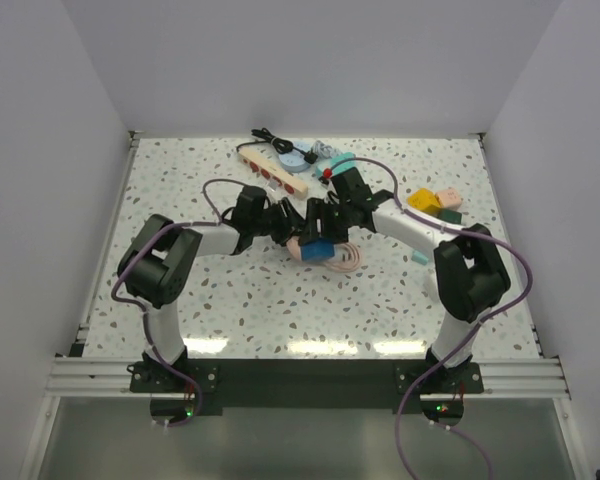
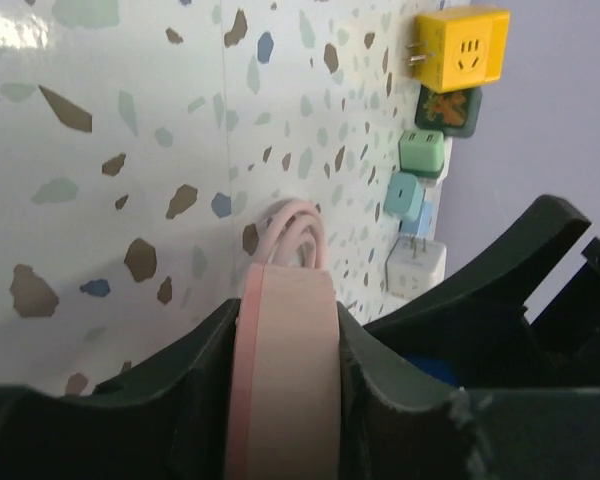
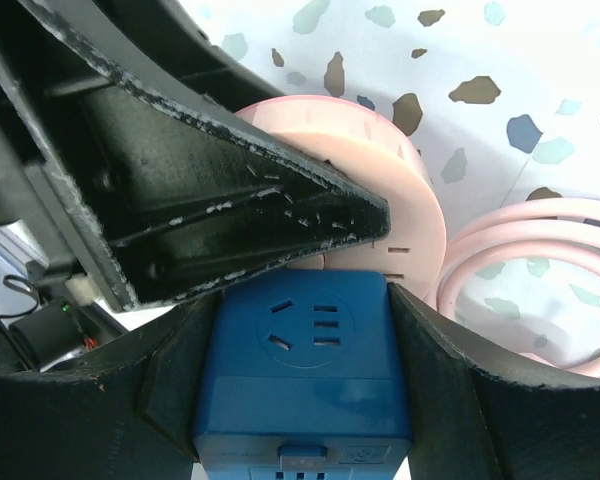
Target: Pull the plug off the socket
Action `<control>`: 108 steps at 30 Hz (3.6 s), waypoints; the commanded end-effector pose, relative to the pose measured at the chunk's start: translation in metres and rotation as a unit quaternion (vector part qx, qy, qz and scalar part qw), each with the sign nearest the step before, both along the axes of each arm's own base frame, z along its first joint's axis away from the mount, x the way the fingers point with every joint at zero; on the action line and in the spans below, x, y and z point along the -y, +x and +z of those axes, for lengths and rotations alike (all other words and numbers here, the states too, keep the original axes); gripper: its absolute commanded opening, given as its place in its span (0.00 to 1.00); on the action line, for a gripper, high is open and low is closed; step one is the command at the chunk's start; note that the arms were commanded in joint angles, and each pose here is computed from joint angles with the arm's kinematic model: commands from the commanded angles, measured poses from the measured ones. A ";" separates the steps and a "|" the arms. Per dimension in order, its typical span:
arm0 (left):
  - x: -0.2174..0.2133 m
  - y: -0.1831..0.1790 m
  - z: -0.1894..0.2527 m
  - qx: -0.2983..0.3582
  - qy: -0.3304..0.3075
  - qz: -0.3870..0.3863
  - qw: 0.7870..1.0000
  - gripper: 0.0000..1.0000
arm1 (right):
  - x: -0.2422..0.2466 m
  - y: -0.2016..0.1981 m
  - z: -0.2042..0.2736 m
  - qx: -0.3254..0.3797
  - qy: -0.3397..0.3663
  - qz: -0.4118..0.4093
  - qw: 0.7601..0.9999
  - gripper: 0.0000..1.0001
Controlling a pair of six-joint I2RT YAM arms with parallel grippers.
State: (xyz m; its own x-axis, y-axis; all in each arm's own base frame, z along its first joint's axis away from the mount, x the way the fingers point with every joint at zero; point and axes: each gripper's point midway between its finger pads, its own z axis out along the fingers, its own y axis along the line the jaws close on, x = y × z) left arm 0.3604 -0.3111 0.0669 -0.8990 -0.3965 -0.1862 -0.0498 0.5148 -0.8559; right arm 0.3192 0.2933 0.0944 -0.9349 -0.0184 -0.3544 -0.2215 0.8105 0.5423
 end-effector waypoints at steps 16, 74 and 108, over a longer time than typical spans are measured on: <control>0.015 -0.003 0.015 0.049 -0.009 -0.039 0.998 0.00 | -0.015 0.003 0.024 0.005 0.022 0.044 0.999 0.81; -0.042 0.056 0.044 0.117 0.005 -0.004 0.993 0.00 | 0.271 0.060 -0.032 -0.078 -0.253 -0.349 0.899 0.11; -0.170 0.242 0.048 0.157 -0.085 0.193 0.965 0.32 | 0.191 0.027 0.055 -0.022 -0.085 -0.188 0.978 0.91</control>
